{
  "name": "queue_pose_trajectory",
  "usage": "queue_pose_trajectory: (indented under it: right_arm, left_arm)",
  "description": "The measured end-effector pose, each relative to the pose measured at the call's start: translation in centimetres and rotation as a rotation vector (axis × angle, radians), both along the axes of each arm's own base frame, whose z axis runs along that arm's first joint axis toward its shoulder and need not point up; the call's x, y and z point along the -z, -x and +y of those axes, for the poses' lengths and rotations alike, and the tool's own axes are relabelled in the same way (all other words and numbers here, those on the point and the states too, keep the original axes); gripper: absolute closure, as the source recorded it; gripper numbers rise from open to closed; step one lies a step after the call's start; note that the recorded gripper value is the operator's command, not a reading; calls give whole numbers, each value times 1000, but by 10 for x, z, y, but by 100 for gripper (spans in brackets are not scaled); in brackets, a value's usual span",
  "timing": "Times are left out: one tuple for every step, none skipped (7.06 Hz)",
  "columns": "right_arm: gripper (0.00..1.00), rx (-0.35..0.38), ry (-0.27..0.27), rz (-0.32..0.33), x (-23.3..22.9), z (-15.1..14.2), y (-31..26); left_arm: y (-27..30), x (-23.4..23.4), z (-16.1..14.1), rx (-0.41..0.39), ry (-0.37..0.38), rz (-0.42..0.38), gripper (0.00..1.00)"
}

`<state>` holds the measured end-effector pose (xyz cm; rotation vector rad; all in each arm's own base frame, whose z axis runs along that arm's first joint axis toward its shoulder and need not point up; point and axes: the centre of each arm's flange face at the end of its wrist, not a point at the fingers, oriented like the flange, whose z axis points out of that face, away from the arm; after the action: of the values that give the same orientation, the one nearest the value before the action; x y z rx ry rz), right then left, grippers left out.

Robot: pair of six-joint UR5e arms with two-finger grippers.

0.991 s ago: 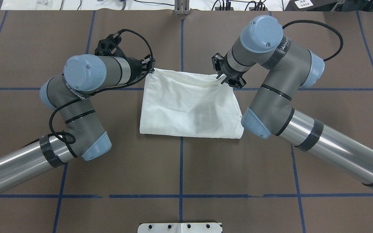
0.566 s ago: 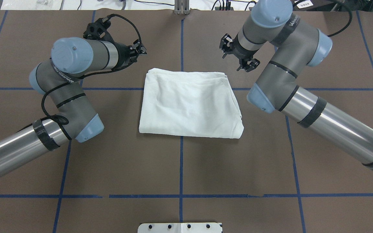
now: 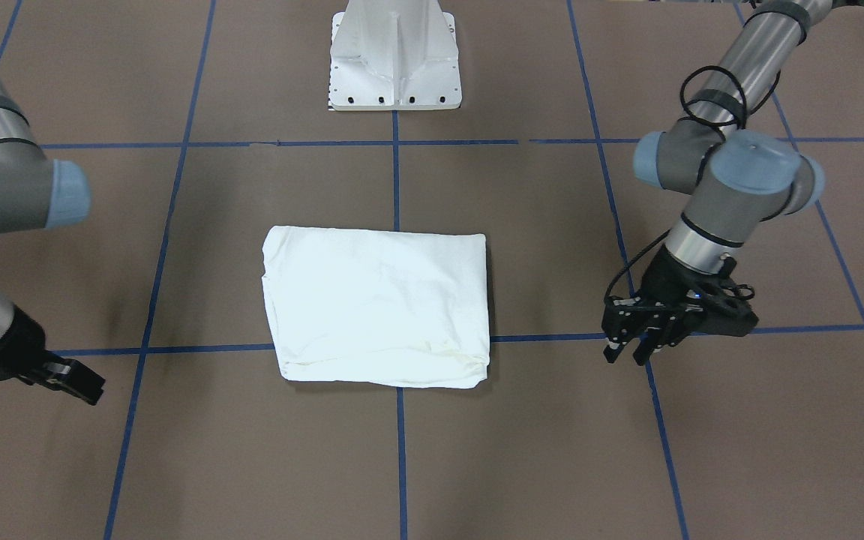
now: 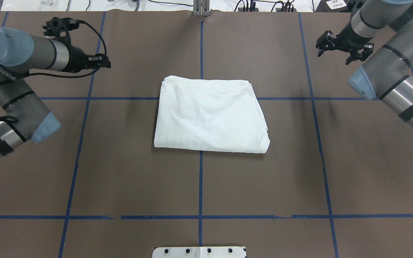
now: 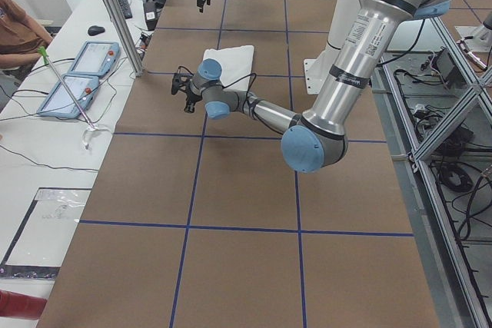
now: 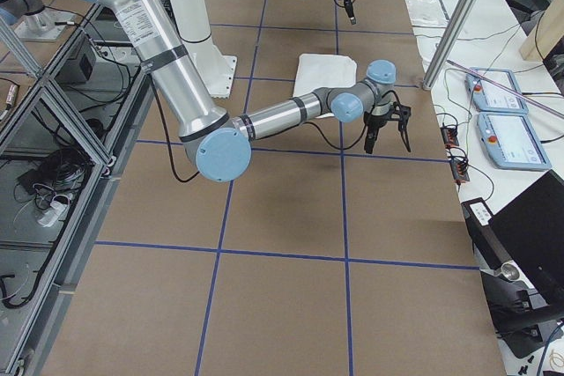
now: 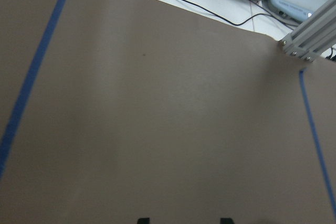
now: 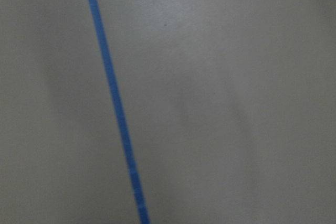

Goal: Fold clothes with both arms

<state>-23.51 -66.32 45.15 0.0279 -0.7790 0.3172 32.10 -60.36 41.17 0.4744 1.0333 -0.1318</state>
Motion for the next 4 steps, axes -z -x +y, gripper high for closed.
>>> queue_pose_trajectory:
  right_arm:
    - [0, 66, -48, -4, -30, 1, -54]
    - [0, 129, -115, -3, -58, 5, -110]
    - [0, 182, -175, 12, -85, 13, -158]
    - [0, 230, -214, 29, -117, 30, -195]
  left_arm:
    - [60, -28, -2, -66, -82, -59, 45]
    - [128, -55, 1, -122, -176, -124, 45]
    - [194, -78, 5, -156, -240, -180, 45]
    - [256, -100, 10, -179, -277, -248, 45]
